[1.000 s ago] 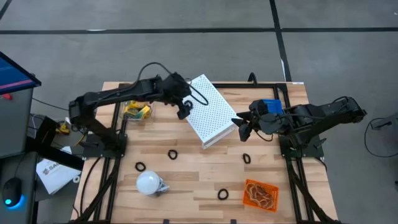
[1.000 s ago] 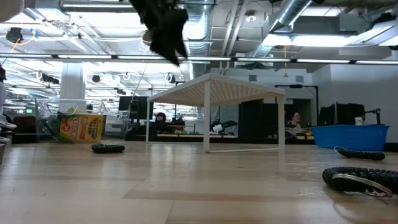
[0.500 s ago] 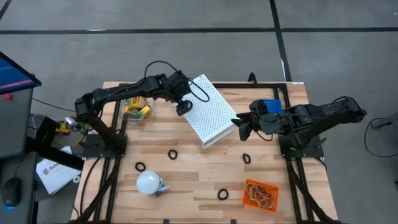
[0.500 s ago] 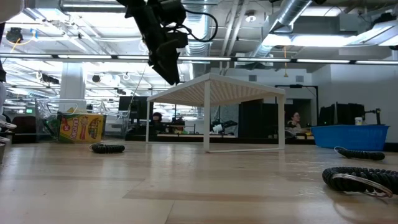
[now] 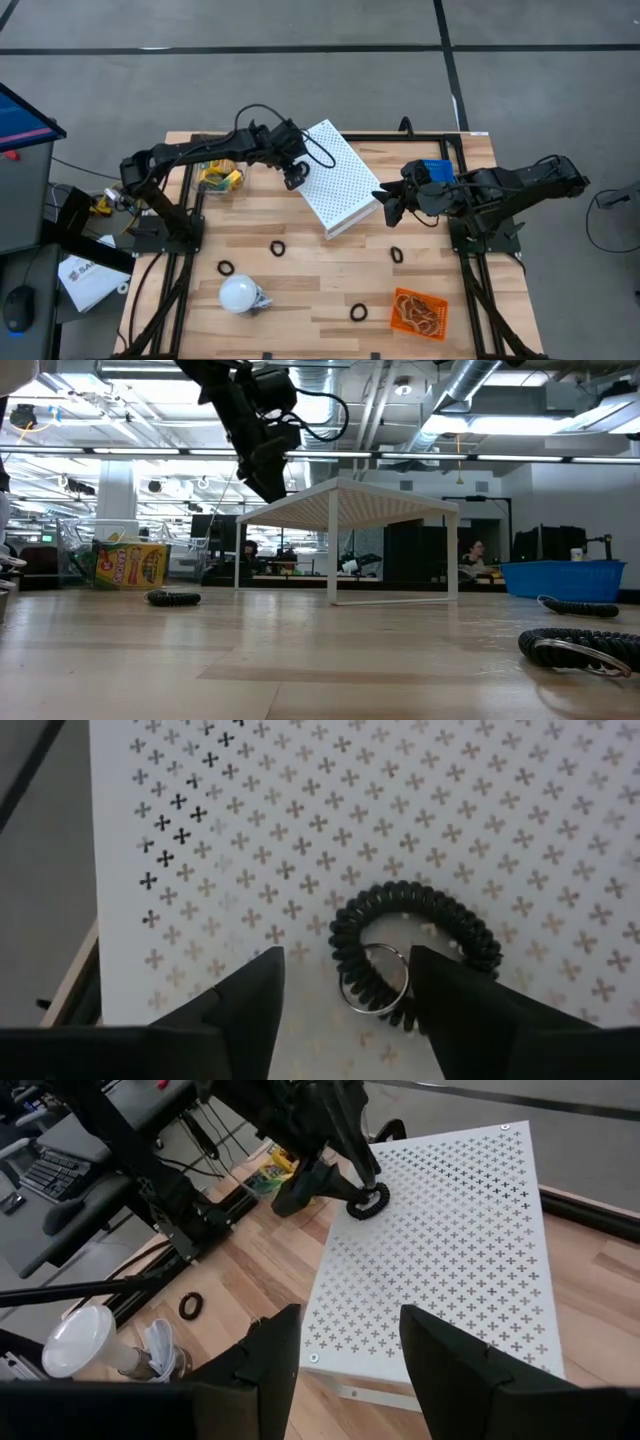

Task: Pick & Place Office Desk Supplies
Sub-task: Put the black spring keychain into the blue bin

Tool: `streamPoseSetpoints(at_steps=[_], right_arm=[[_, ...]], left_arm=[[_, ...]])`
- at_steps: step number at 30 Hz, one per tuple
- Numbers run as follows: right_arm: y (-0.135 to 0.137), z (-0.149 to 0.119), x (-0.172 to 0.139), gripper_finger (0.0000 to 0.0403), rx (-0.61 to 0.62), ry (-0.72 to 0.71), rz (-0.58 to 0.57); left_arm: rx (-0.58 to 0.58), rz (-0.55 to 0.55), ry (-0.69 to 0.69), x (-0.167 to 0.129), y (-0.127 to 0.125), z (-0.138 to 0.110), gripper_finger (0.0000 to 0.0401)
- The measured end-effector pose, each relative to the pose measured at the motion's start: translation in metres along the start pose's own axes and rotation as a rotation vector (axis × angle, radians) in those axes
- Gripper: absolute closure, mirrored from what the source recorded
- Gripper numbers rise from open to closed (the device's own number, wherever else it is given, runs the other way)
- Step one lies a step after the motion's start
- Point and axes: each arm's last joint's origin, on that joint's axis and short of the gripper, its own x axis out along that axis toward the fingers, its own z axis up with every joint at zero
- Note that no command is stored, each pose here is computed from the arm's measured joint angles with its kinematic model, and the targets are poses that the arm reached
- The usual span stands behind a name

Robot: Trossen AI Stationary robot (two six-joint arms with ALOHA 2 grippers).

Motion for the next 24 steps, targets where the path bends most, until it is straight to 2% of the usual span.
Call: streamPoseSetpoints(at_steps=[8,12,15,18,22,24], right_arm=[[0.000,0.000,0.000,0.0234,-0.009,0.001,-0.001],[0.000,0.000,0.000,0.0234,-0.009,0.001,-0.001],[0.000,0.000,0.000,0.0234,-0.011,-0.001,0.000],[0.000,0.000,0.000,0.0234,-0.019,-0.001,0.000],[0.000,0.000,0.000,0.0234,-0.021,-0.001,0.001],[0.001,0.001,0.000,0.0234,-0.019,-0.005,0.005]], left_arm=[[-0.025,0.045,-0.030,0.004,0.000,-0.001,0.0252],[-0.034,0.084,-0.038,0.005,0.003,0.000,0.0304],[-0.083,0.083,-0.055,0.005,0.007,0.001,0.0352],[-0.120,0.048,-0.082,0.004,0.010,0.003,0.0388],[-0.178,-0.037,-0.157,-0.003,0.010,0.009,0.0386],[-0.189,-0.106,-0.238,-0.011,0.005,0.017,0.0390]])
